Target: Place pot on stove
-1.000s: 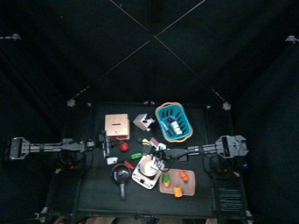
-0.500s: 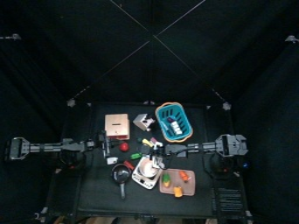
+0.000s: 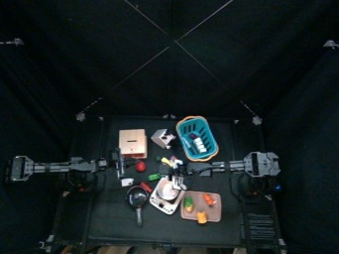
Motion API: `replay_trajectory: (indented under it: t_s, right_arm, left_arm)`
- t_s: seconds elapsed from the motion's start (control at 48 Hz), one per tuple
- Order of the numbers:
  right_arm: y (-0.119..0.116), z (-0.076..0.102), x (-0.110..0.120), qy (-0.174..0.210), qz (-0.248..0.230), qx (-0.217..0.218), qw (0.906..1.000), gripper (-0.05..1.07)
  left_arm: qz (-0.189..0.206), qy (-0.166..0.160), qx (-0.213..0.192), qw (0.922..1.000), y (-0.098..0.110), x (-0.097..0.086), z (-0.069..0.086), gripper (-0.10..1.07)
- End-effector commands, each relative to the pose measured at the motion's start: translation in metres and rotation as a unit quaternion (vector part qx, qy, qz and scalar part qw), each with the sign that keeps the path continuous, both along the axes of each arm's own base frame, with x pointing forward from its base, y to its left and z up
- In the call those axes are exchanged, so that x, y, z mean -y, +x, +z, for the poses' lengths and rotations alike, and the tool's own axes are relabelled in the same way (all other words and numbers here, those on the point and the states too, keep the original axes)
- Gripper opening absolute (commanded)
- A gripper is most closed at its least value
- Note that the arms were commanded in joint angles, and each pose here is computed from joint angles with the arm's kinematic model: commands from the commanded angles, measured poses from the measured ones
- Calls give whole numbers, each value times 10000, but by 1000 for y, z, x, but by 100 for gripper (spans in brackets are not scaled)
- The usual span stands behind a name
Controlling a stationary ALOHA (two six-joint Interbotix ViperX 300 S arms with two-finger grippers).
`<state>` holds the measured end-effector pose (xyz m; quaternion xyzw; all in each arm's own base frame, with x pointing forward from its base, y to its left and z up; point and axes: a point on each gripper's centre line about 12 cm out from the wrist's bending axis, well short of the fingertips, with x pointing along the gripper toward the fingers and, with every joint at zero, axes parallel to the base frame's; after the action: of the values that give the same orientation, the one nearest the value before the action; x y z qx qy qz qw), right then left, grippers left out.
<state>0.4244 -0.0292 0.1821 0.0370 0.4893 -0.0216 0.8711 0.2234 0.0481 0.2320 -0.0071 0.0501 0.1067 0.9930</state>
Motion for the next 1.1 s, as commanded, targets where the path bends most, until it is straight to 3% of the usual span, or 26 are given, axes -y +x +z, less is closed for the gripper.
replay_trajectory:
  t_s: [0.0,0.188,0.521,0.875,1.083]
  right_arm:
    - [7,14,-1,-24,67,249,9997,61]
    - [11,6,-2,27,57,169,9998,66]
    - [15,12,-2,37,39,253,9997,68]
    - [15,40,0,185,-109,587,9980,68]
    - [7,67,14,395,-419,950,9938,68]
  left_arm:
    - [19,8,69,10000,2,-1,4,1]
    - [15,13,60,10000,2,-1,4,1]
    - [15,15,67,10000,2,-1,4,1]
    - [15,10,45,10000,1,-1,3,1]
    - [21,-7,72,10000,1,-1,4,1]
